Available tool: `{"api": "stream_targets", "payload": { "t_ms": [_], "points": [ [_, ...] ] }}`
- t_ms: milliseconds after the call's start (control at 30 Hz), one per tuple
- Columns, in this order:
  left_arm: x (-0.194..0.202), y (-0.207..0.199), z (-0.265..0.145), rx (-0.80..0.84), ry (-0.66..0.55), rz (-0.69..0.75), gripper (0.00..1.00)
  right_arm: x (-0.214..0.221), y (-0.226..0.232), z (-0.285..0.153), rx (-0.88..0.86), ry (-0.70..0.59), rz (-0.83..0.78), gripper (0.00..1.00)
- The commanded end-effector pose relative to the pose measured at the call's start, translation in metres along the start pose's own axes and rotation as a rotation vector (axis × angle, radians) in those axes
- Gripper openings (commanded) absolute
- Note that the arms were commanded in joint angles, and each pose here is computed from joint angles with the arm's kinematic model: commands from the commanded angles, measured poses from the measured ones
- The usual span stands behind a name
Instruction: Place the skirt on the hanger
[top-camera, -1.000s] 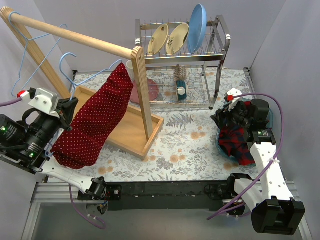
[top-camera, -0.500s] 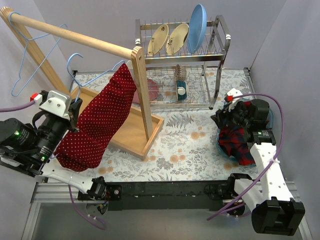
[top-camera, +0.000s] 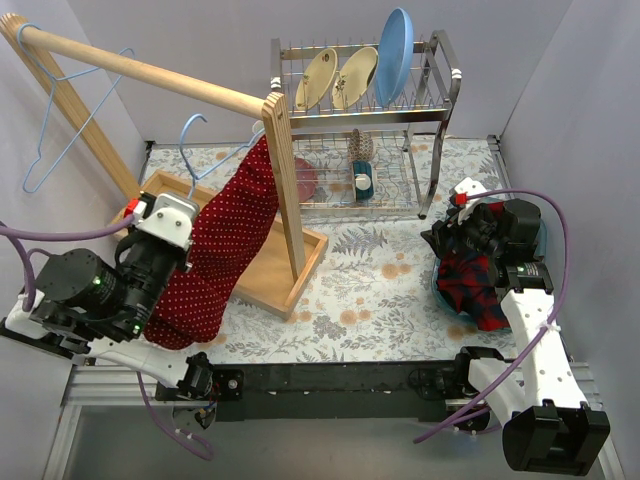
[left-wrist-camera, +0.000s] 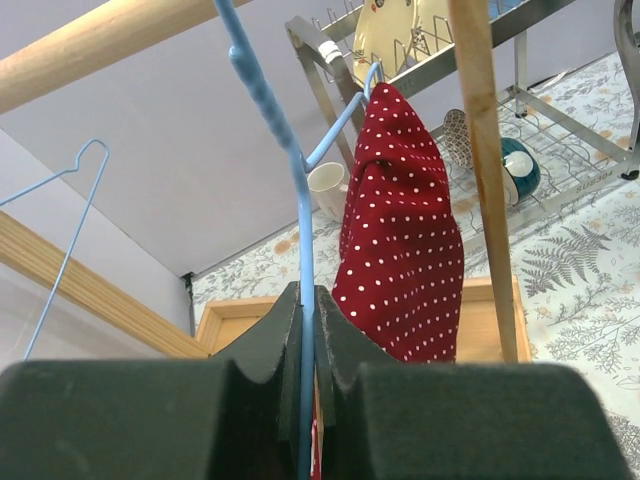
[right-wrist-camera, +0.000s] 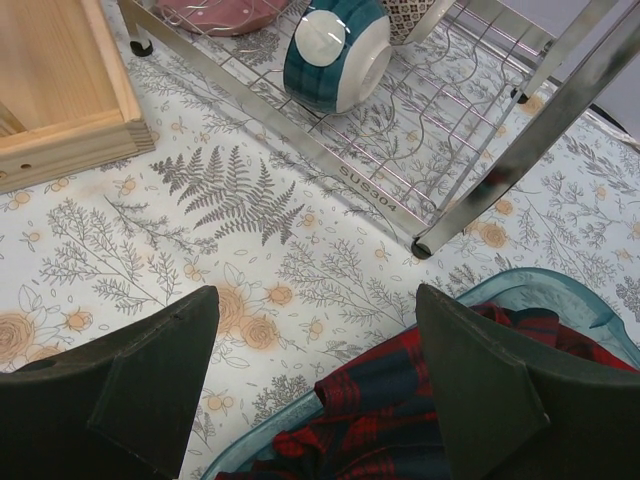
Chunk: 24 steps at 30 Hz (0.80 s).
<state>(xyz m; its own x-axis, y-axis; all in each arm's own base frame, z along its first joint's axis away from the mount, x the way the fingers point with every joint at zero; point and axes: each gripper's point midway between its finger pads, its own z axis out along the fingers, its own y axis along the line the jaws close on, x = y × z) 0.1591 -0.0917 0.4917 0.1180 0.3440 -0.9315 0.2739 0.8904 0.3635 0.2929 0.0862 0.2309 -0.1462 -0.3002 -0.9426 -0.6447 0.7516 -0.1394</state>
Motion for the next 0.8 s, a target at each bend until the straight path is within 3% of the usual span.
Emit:
{"api": "stream_targets", "payload": {
  "t_ms": [0, 767],
  "points": [
    [-0.002, 0.006, -0.002, -0.089, 0.055, -0.004, 0.0, -0.008, 0.001, -0.002, -0.006, -0.033, -0.025, 0.87],
    [-0.022, -0.041, 0.009, -0.095, 0.046, 0.058, 0.0, -0.008, 0.003, -0.002, -0.019, -0.034, -0.02, 0.87]
  ]
}}
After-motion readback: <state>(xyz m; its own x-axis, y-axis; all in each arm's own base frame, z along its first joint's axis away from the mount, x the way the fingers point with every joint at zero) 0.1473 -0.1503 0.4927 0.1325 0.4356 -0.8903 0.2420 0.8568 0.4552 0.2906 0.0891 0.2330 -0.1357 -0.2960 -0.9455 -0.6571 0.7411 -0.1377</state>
